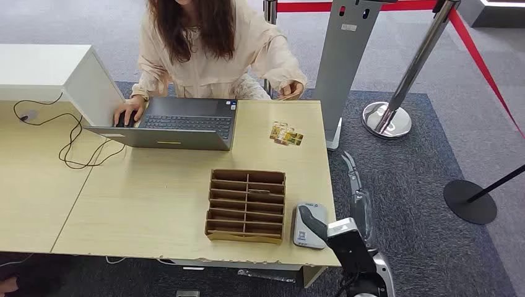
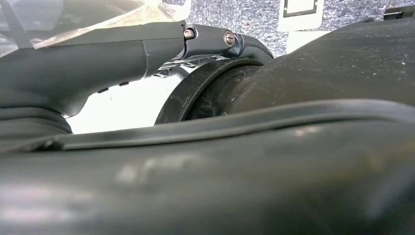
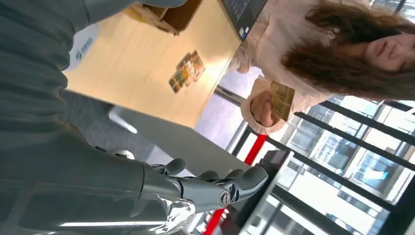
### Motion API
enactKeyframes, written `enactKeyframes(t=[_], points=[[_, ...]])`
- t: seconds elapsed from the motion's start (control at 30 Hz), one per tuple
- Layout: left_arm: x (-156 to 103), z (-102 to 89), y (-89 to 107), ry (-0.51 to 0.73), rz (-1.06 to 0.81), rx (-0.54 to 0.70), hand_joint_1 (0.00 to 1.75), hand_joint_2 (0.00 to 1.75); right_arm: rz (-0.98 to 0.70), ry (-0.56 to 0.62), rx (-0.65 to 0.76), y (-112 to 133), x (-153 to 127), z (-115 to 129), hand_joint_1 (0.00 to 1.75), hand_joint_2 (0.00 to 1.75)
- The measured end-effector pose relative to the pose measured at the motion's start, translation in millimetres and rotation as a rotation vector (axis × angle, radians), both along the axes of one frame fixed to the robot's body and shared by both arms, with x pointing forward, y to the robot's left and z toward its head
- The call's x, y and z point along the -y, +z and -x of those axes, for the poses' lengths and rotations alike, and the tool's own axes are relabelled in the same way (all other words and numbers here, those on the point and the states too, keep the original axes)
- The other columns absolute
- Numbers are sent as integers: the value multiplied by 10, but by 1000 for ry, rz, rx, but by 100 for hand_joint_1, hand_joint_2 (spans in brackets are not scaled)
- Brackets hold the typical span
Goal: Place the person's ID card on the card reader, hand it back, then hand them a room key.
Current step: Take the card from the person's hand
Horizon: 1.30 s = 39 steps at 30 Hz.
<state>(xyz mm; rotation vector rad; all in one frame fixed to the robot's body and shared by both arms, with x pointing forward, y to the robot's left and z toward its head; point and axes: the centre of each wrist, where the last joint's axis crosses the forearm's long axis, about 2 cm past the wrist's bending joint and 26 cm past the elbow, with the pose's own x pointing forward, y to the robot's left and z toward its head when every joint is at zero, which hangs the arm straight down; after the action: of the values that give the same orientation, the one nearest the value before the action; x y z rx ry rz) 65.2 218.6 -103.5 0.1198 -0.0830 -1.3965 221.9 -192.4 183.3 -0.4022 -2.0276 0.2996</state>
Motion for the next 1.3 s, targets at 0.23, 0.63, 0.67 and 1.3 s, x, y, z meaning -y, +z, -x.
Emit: enactKeyframes(t=[0.23,0.63,0.67,1.3], points=[[1,-3,1,-19,4,-1,0,0,185,-58,99,180,-56,-137,0,175],[6,-27,5,-64,0,-9,0,0,431,-199,210,430,-130,-425,0,175],[8,-31,6,-71,-1,-9,0,0,449,-209,215,442,-138,-454,0,175],[290,-100,66,-150,-81,-15,0,0,597,-282,246,623,-335,-942,0,175]])
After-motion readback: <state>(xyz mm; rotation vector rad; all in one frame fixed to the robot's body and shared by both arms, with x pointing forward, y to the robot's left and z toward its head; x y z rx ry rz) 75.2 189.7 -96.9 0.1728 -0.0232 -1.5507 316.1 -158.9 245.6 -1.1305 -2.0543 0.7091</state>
